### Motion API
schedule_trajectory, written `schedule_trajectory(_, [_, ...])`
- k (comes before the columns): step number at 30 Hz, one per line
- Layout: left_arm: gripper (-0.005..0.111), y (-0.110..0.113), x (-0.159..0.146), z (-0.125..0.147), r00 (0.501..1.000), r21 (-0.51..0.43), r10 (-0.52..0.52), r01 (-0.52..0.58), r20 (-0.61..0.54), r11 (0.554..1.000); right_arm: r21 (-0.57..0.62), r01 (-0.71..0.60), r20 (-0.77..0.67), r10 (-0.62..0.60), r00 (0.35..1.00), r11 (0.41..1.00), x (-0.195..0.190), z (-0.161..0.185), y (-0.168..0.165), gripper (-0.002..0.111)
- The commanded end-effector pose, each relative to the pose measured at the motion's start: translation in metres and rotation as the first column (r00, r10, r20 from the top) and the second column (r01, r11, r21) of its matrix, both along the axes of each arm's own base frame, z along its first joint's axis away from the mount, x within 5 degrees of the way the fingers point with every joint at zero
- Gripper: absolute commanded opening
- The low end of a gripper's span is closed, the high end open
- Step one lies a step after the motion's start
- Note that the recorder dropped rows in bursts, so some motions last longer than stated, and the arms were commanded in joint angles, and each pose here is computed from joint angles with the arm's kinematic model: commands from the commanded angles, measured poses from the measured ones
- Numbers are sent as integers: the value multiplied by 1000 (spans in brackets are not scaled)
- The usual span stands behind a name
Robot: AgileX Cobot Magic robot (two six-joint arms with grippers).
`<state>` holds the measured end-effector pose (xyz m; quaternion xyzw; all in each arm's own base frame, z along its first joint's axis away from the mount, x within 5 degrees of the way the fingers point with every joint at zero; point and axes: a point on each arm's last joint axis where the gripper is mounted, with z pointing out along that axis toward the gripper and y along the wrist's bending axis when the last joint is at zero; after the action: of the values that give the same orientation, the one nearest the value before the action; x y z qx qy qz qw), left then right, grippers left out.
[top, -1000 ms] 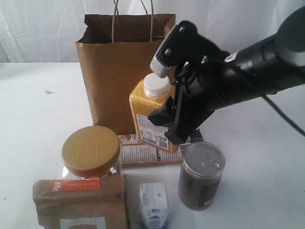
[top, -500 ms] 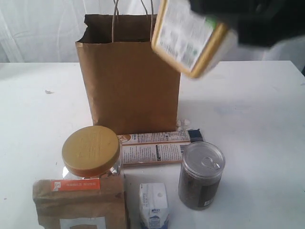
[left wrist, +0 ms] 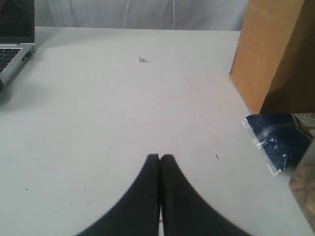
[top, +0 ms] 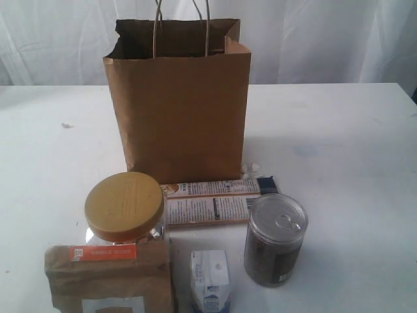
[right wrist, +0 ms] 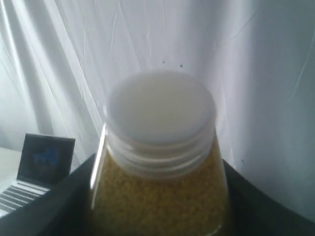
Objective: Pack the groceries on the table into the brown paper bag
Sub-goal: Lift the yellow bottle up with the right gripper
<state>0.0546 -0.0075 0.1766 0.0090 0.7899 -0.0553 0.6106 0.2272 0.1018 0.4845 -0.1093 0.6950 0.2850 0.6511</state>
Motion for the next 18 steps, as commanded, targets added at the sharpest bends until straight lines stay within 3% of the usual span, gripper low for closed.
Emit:
schedule_trajectory(1, [0,0,0,0,1000,-6,-2,2,2,1000,126,24,82,-34,996,992,10,36,-3,0])
schedule_trajectory(9, [0,0,0,0,1000,-6,-2,2,2,1000,190,-9,-23,14,1000,982,61,18,17,0])
schedule_trajectory(18, [0,0,0,0,1000,-6,-2,2,2,1000,41,-81,92,77,993,996,61,16,24,0])
